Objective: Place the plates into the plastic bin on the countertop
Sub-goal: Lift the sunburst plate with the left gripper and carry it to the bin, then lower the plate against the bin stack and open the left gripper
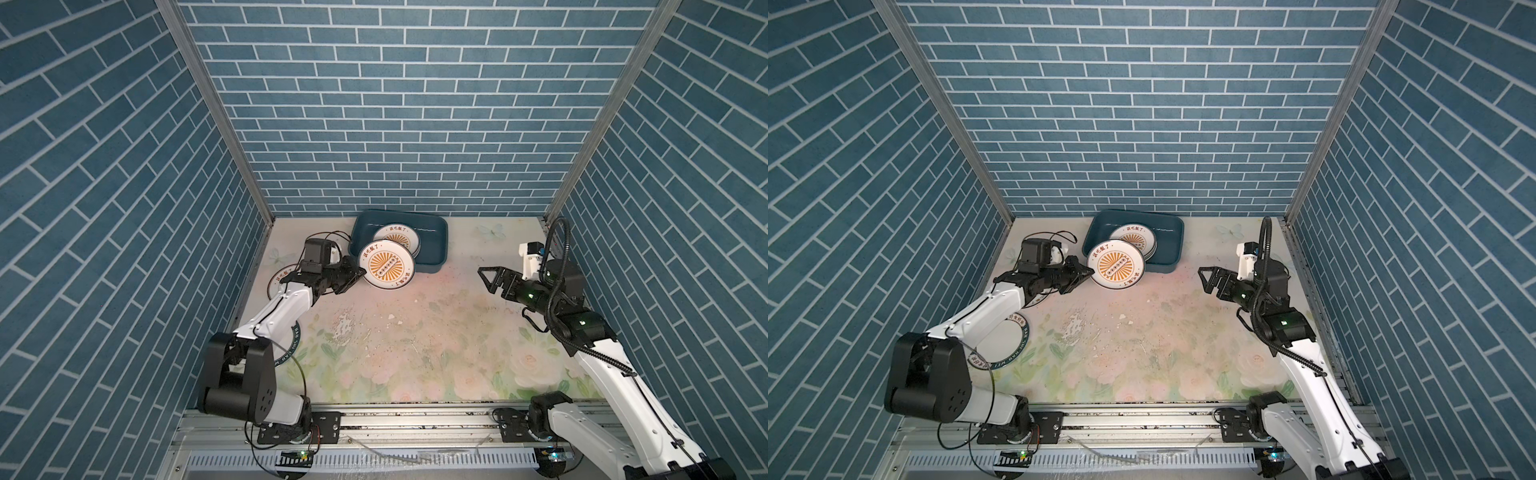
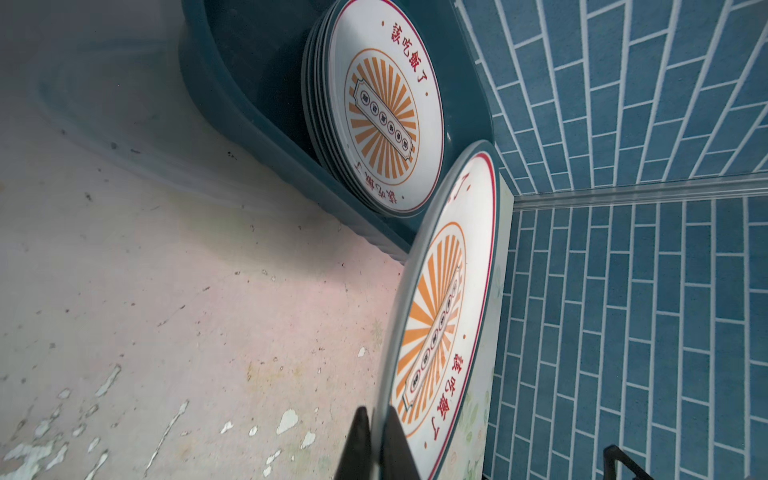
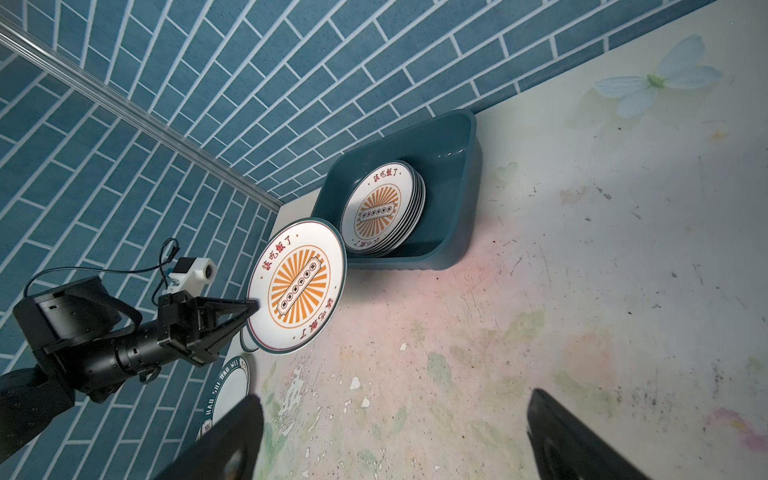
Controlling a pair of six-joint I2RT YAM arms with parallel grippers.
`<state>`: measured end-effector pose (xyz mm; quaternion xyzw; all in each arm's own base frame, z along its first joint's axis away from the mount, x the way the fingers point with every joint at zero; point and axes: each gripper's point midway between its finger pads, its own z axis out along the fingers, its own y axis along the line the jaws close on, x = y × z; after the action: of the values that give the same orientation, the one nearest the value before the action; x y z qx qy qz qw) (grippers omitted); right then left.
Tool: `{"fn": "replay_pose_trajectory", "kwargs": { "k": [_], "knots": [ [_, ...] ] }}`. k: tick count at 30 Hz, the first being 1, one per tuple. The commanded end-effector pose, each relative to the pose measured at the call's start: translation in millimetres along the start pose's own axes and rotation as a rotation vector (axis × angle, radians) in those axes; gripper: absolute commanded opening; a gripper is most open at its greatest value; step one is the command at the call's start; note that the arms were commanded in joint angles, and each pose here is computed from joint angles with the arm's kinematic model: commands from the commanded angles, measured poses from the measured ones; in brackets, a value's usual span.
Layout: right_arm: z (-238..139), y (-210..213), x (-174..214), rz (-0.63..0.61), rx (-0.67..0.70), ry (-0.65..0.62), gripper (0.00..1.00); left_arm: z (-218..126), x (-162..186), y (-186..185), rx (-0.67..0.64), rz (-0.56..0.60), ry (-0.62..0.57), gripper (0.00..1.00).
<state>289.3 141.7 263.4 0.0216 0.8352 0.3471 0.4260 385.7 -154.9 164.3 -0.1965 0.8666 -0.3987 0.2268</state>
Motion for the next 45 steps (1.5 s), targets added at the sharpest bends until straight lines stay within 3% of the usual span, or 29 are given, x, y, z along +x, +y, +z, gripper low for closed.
{"fn": "replay_pose_trajectory", "kwargs": {
  "k": [1,24,45],
  "knots": [
    [0.2,11.4,-10.3,-0.01,-0.042,-0.024,0.99,6.7,-25.2,-21.1,0.058,0.034,-0.051,0.02],
    [13.1,-1.9,-8.1,0.027,0.011,0.0,0.98,109.3,-92.0,-7.6,0.016,-0.007,-0.022,0.02],
    [10.1,-6.2,-6.0,0.032,0.036,0.001,0.99,148.3,-101.0,5.3,0.011,-0.054,0.036,0.03]
  ]
}}
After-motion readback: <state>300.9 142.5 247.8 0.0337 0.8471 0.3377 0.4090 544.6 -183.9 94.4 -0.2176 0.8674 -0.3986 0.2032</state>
